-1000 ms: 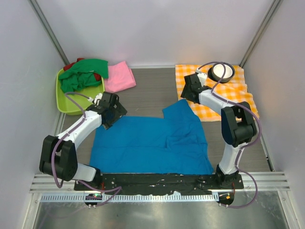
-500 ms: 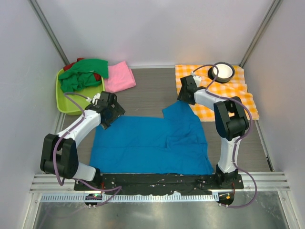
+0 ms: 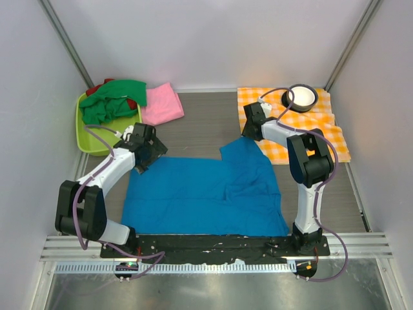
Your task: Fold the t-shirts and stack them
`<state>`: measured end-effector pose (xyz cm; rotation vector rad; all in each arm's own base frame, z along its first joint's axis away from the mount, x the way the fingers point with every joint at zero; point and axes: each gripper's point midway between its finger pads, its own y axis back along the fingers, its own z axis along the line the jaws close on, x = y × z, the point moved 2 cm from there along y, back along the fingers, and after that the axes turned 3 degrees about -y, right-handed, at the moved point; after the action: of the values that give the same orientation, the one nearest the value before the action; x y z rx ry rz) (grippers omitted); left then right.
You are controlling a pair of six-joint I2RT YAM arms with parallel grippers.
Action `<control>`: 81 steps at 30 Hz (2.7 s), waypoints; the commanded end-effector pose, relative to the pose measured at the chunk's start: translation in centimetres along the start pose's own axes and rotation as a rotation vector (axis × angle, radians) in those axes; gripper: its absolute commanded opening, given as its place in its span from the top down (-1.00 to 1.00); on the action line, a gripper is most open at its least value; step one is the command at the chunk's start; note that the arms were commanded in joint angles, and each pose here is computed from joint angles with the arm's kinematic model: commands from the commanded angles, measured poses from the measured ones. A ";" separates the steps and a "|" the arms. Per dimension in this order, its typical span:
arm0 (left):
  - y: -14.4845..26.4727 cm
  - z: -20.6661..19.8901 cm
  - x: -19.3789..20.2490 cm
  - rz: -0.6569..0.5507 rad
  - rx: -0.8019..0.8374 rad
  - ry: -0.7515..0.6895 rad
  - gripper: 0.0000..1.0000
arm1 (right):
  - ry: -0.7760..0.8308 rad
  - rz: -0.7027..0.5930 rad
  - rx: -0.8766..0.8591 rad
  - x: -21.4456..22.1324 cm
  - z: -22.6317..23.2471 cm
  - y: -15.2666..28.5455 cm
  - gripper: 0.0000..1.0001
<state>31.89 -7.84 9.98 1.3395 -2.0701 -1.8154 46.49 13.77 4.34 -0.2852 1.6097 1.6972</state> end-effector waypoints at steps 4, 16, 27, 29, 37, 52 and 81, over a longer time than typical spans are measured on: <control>-0.5 -0.1 -0.7 -0.011 0.008 0.000 -1.00 | -0.020 -0.031 -0.023 -1.0 0.9 0.0 0.94; -1.1 2.3 -4.2 -0.065 -0.136 0.009 -0.99 | -0.022 -0.042 -0.035 -1.0 0.6 0.7 0.99; -3.5 3.5 -5.2 -0.041 -0.253 -0.004 -0.80 | -0.025 -0.042 -0.076 -1.3 1.3 1.3 0.99; -4.0 4.2 -5.2 -0.051 -0.287 -0.016 -0.78 | -0.023 -0.040 -0.079 -1.3 1.3 1.4 0.99; -4.8 5.0 -6.7 -0.173 -0.317 -0.014 -0.63 | -0.024 -0.033 -0.109 -1.1 1.7 1.5 0.99; -7.5 5.8 -6.1 -0.185 -0.354 -0.017 -0.46 | -0.020 -0.020 -0.134 -0.8 2.1 1.5 0.99; -5.2 6.3 -5.5 -0.180 -0.337 0.026 1.00 | -0.042 -0.125 -0.111 -3.5 1.2 5.2 0.99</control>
<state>35.46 0.75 4.15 1.4195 -1.5673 -2.1207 45.82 14.36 4.88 -0.3037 1.5426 1.7517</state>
